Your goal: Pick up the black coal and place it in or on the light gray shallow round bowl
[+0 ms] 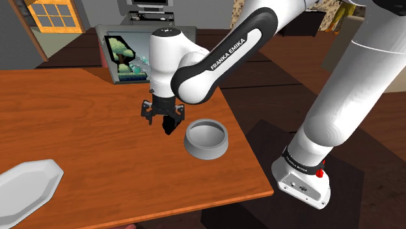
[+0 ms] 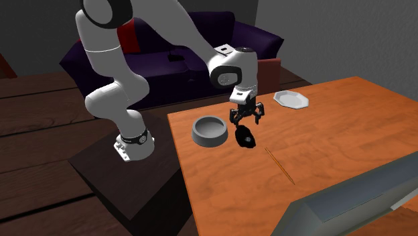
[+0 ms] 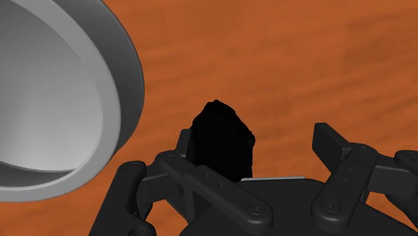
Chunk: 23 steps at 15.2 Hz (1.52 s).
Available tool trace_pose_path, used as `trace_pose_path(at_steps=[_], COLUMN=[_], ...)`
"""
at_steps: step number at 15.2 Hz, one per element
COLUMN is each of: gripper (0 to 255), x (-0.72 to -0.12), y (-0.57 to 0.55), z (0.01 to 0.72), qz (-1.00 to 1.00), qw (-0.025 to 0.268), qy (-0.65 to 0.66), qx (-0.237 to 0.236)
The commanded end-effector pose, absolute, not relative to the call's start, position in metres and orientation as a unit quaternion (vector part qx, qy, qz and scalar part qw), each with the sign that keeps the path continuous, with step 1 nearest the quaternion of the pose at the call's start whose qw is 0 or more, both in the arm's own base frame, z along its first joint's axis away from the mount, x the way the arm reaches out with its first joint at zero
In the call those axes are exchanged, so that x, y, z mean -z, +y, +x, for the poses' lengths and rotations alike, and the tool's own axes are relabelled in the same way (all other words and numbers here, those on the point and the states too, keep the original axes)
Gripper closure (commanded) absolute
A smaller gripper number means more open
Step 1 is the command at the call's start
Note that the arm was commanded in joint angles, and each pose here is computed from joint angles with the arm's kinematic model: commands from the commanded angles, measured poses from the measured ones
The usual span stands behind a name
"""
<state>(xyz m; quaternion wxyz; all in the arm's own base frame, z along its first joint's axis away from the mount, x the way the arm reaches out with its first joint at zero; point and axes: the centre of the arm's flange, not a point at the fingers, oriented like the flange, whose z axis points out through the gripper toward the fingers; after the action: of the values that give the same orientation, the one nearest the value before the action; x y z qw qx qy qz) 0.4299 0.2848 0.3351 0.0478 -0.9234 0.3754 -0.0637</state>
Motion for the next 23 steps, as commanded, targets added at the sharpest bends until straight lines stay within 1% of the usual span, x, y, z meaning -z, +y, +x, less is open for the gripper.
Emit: trace_pose_path(at_steps=[1,11,12,13,19,23], gripper=[255,255,255,0,0,0], x=[-0.327,-0.380,-0.374,-0.374,-0.341,-0.325], y=[0.286,0.286,0.286,0.286,0.246,0.244], z=[0.423,0.423,0.422,0.422,0.461,0.463], qz=[-0.925,-0.925,-0.925,-0.925,-0.963,-0.963], qw=[0.044,0.044,0.044,0.044,-0.025,-0.026], qy=[0.374,0.374,0.374,0.374,0.257,0.257], qx=[0.055,0.055,0.055,0.055,0.079,0.079])
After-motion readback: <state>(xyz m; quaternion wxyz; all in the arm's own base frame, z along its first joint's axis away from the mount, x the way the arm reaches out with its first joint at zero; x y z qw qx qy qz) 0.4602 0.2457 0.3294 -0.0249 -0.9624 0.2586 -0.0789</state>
